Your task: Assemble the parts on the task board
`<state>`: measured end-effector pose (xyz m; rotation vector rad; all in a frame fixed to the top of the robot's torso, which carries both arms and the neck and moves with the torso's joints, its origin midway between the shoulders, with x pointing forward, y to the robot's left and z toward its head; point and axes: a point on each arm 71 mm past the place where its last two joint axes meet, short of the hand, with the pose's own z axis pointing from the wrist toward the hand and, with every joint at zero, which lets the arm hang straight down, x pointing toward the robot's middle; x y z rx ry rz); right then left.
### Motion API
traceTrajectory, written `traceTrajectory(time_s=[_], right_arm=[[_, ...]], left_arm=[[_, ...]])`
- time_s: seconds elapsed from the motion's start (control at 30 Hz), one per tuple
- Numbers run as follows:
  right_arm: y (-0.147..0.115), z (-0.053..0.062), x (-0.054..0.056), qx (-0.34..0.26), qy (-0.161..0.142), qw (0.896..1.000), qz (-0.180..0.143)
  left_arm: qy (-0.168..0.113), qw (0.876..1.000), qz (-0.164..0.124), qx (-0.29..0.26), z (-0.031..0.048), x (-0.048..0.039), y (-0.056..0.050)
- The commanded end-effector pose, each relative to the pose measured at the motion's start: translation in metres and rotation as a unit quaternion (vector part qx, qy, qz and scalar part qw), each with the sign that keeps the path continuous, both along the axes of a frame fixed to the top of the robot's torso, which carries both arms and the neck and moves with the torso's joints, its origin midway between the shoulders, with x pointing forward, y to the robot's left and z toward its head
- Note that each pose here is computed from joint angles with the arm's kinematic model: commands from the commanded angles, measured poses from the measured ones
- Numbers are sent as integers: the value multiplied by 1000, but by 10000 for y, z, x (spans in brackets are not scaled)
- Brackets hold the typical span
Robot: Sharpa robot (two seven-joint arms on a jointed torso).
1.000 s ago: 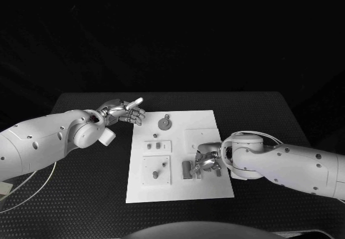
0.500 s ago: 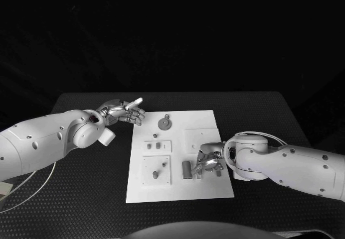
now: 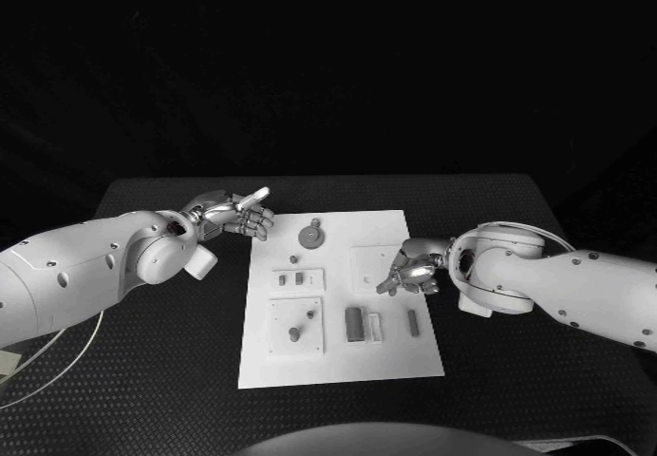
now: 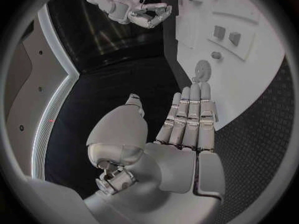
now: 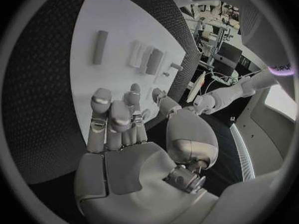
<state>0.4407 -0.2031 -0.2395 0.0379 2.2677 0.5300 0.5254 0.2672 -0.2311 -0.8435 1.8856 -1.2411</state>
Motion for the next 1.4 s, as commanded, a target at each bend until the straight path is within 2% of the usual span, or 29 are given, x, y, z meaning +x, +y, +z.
traceTrajectory(time_s=[0.03, 0.17, 0.3, 0.4, 0.7, 1.0, 1.4], right_arm=[[-155, -63, 5, -29, 47, 998, -7], [-337, -116, -16, -81, 76, 994, -1], [-458, -116, -43, -117, 70, 991, 9], [-514, -120, -65, -121, 68, 990, 6], [-437, -172, -119, -117, 57, 991, 10], [-351, -370, -137, -139, 56, 989, 21], [-309, -446, -139, -157, 51, 986, 34]], left_arm=[[-1, 1000, -7, -3, 10, -5, -20], [-2, 1000, -7, -3, 10, -8, -19], [-1, 1000, -6, -3, 10, -9, -2], [-2, 1000, -5, -3, 10, -8, 1], [-1, 1000, -8, -3, 8, -7, -13], [-1, 1000, -9, -4, 8, -6, -23], [0, 1000, -9, -4, 8, -9, -20]])
